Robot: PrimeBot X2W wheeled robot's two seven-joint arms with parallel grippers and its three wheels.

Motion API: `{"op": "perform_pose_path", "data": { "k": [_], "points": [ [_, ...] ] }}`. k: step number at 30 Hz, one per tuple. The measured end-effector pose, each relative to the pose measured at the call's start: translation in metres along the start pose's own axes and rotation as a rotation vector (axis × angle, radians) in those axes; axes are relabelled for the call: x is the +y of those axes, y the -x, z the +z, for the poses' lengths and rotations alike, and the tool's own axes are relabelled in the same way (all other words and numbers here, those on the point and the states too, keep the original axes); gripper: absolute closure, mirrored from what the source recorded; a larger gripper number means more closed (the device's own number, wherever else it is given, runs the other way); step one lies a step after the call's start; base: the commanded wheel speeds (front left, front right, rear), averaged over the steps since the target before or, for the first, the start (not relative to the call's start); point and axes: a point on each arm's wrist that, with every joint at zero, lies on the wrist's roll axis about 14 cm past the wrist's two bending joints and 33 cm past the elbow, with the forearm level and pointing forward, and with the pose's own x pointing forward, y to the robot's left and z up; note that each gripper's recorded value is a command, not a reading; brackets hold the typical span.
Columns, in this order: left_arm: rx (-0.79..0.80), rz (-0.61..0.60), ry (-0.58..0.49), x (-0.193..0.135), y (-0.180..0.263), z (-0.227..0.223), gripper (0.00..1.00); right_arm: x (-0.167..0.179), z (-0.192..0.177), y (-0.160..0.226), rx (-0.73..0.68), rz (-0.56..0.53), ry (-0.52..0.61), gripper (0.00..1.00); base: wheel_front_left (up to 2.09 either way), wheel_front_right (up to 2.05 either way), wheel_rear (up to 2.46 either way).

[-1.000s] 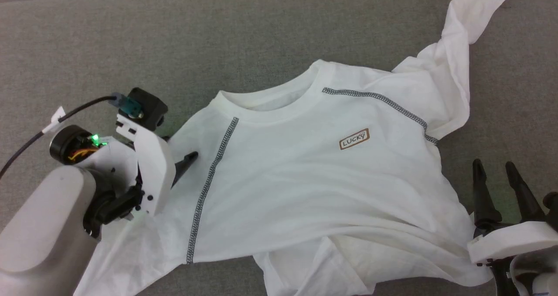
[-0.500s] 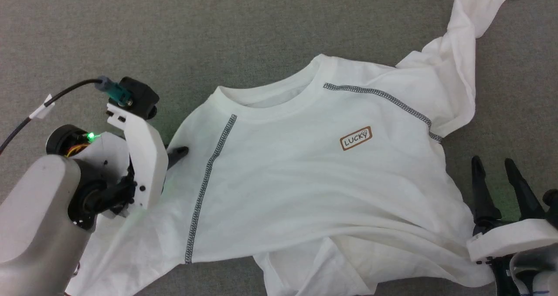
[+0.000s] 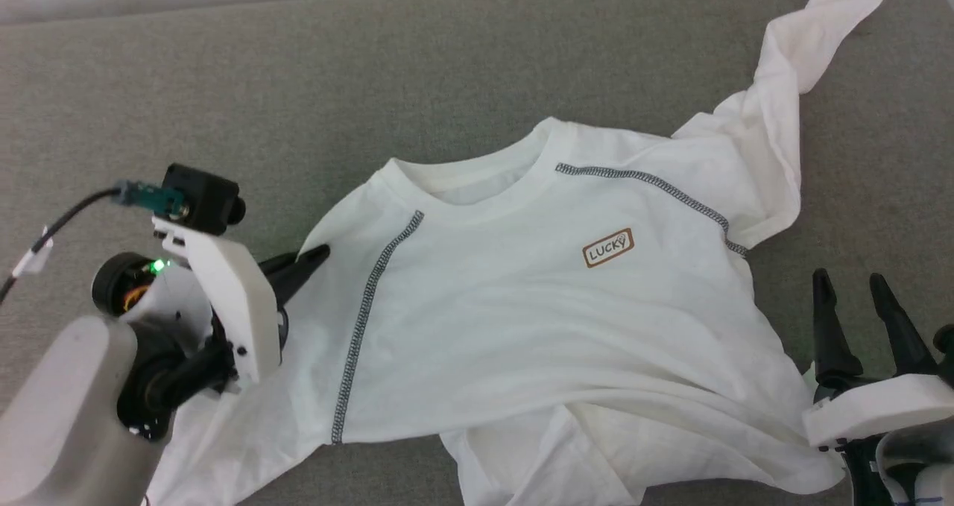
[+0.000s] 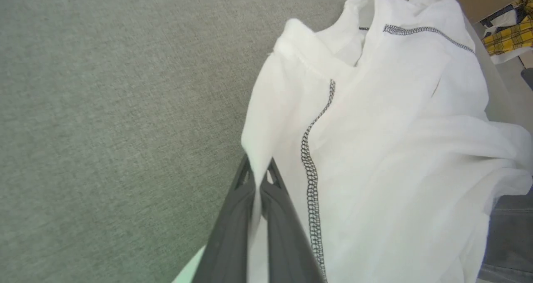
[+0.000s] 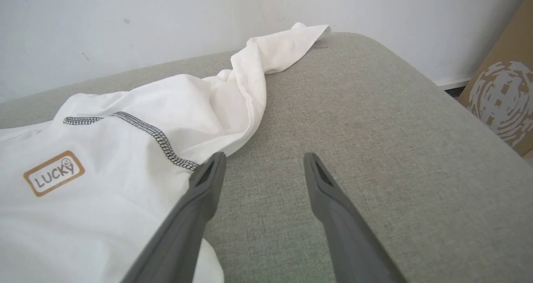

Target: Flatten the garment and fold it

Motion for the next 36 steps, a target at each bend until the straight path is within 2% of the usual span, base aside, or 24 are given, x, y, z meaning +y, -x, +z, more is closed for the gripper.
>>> {"op": "perform_pose_path", "data": {
  "k": [4, 9, 12, 16, 20, 22, 25, 31, 36],
  "points": [
    [-0.08, 0.007, 0.01, -0.011, 0.021, -0.003, 1.0, 0.005, 0.006, 0.003, -0.015, 0.018, -0.006, 0.0, 0.0, 0.0, 0.0],
    [-0.12, 0.109, 0.046, 0.001, 0.054, -0.027, 1.0, 0.014, 0.006, 0.005, -0.009, 0.046, -0.007, 0.0, 0.0, 0.0, 0.0],
    [-0.124, 0.128, 0.077, -0.001, 0.066, -0.042, 1.0, 0.026, 0.007, 0.002, -0.003, 0.081, 0.008, 0.0, 0.0, 0.0, 0.0],
    [-0.149, 0.128, 0.096, -0.008, 0.075, -0.046, 1.0, 0.061, 0.016, -0.009, 0.003, 0.179, 0.047, 0.0, 0.0, 0.0, 0.0],
    [-0.16, 0.128, 0.109, -0.012, 0.079, -0.048, 1.0, 0.117, 0.046, -0.031, -0.008, 0.315, 0.101, 0.0, 0.0, 0.0, 0.0],
    [-0.168, 0.126, 0.107, -0.013, 0.077, -0.046, 1.0, 0.141, 0.058, -0.043, 0.013, 0.376, 0.151, 0.0, 0.0, 0.0, 0.0],
    [-0.182, 0.108, 0.1, -0.015, 0.071, -0.039, 1.0, 0.16, 0.057, -0.062, 0.133, 0.444, 0.294, 0.0, 0.0, 0.0, 0.0],
    [-0.199, 0.073, 0.086, -0.017, 0.056, -0.027, 1.0, 0.166, 0.026, -0.091, 0.431, 0.517, 0.601, 0.0, 0.0, 0.0, 0.0],
    [-0.197, 0.067, 0.088, -0.013, 0.046, -0.025, 1.0, 0.167, 0.003, -0.106, 0.572, 0.565, 0.772, 0.0, 0.0, 0.0, 0.0]
  ]
}}
